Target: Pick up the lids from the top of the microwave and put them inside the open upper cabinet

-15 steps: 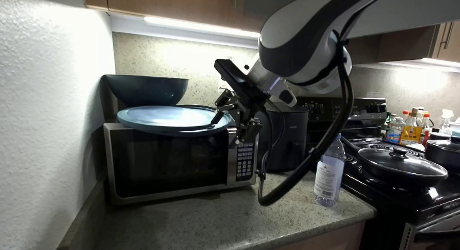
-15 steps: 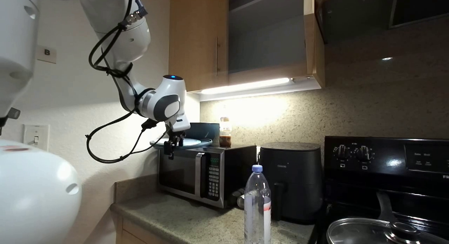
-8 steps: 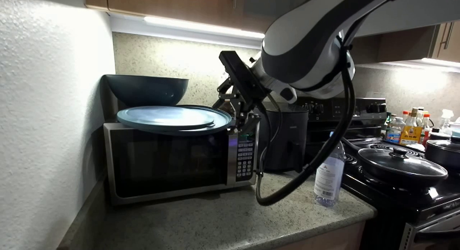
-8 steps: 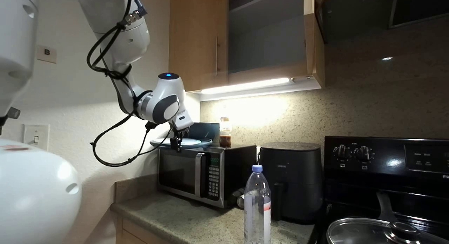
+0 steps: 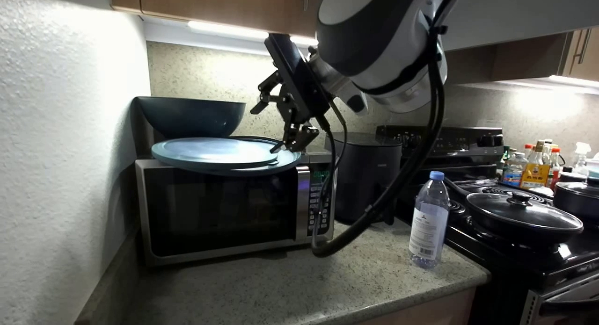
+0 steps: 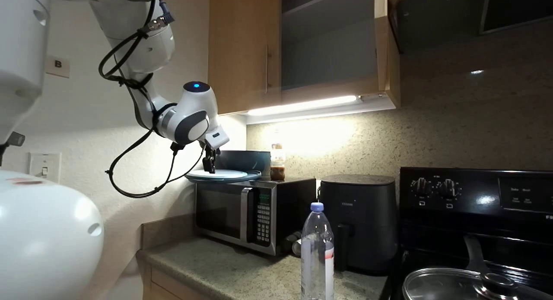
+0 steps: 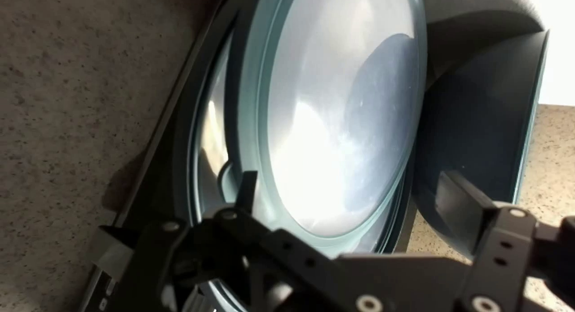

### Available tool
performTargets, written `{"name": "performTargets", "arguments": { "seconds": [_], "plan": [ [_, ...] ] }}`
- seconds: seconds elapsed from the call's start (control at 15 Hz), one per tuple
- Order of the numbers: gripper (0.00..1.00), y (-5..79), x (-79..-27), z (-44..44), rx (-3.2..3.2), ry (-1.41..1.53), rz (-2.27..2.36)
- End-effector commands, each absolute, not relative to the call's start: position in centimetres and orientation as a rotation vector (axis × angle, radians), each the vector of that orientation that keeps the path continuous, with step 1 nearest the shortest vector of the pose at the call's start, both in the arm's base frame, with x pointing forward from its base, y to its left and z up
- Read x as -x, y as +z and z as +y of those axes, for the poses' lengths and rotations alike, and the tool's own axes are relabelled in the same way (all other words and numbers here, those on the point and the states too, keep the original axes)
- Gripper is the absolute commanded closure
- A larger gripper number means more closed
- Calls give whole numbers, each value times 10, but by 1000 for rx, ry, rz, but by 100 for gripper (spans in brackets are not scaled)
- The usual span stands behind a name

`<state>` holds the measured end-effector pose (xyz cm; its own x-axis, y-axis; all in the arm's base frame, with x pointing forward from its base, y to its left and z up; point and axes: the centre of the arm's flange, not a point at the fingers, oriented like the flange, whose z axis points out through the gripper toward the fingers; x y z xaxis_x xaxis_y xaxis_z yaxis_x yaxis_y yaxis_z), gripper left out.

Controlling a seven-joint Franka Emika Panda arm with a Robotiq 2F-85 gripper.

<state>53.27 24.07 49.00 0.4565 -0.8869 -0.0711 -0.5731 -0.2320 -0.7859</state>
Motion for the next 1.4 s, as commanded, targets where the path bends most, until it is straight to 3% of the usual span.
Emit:
{"name": "performTargets", "arguments": {
  "seconds": [0.0,1.33],
  "plan": [
    [0,489,-533,241,1932,-505,1224],
    [0,434,-511,244,1844,-164,1432]
  ]
}}
